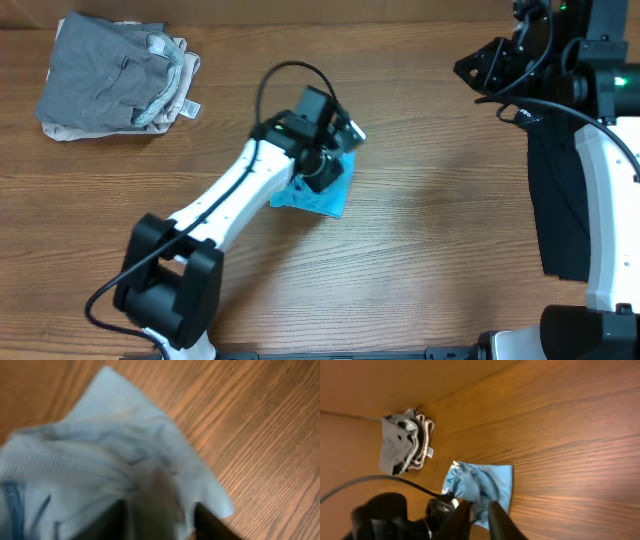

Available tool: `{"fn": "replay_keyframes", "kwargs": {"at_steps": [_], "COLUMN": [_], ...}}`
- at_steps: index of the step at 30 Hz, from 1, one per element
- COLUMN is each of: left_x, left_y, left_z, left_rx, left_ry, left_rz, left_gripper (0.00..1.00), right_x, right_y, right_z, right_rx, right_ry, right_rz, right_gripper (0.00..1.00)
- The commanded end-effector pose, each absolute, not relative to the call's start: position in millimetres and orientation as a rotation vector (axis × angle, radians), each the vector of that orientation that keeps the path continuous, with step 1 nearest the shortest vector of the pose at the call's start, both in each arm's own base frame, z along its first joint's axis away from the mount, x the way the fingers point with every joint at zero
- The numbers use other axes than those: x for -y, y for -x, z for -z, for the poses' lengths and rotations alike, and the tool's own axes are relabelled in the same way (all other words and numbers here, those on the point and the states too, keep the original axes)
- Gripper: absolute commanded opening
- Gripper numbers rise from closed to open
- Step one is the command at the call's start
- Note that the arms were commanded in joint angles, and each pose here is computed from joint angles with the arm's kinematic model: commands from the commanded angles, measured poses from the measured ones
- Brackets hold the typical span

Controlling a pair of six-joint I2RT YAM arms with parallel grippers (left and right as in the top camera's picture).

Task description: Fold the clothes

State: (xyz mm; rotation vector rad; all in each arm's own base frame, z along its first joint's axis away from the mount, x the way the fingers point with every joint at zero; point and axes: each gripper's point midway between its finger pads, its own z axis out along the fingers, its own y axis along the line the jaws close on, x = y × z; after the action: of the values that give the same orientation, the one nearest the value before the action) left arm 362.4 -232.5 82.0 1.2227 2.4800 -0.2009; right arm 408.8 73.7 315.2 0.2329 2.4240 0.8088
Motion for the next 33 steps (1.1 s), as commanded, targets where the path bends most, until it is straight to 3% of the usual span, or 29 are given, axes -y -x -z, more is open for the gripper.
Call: {"fn": "replay_keyframes", "kwargs": {"at_steps": [1,4,8,16,21,33], "left_x": [238.8,240.5,248.3,233.3,177.2,82.2], "left_y": [-369.3,-375.7,-386.3,-413.3,-433.6,-446.3], "left_z": [-85.8,-97.5,-144.0,-260.0,-313.4,-305.4], "left_rx": [-2.48,-2.491,-2.45,-2.374,-2.39,-2.478], "left_ry": [-1.17,-1.096,-1.042,-0.735,-0.361,-0.067], "left_rz": [0.183,0.197,0.224,0.217,0.239,0.152], "left_gripper": [0.61,0.71,0.75,0.87,0.87,0.87], "right_x": [-66.8,-62.7,-57.9,-63.8,-123.5,-218.6], "right_y": [-410.9,-412.4,-413.9,-415.5,-425.4,-436.1], "right_z": [-318.5,-319.2,-317.8,-303.6,-249.1,-120.6], "right_rx": [-2.41,-2.403,-2.403,-2.442,-2.571,-2.809], "right_ry": [-0.21,-0.22,-0.234,-0.232,-0.057,0.151], "right_rz": [-0.794,-0.788,-0.757,-0.753,-0.803,-0.62], "right_gripper": [0.25,0.34,0.43,0.46,0.46,0.51]}}
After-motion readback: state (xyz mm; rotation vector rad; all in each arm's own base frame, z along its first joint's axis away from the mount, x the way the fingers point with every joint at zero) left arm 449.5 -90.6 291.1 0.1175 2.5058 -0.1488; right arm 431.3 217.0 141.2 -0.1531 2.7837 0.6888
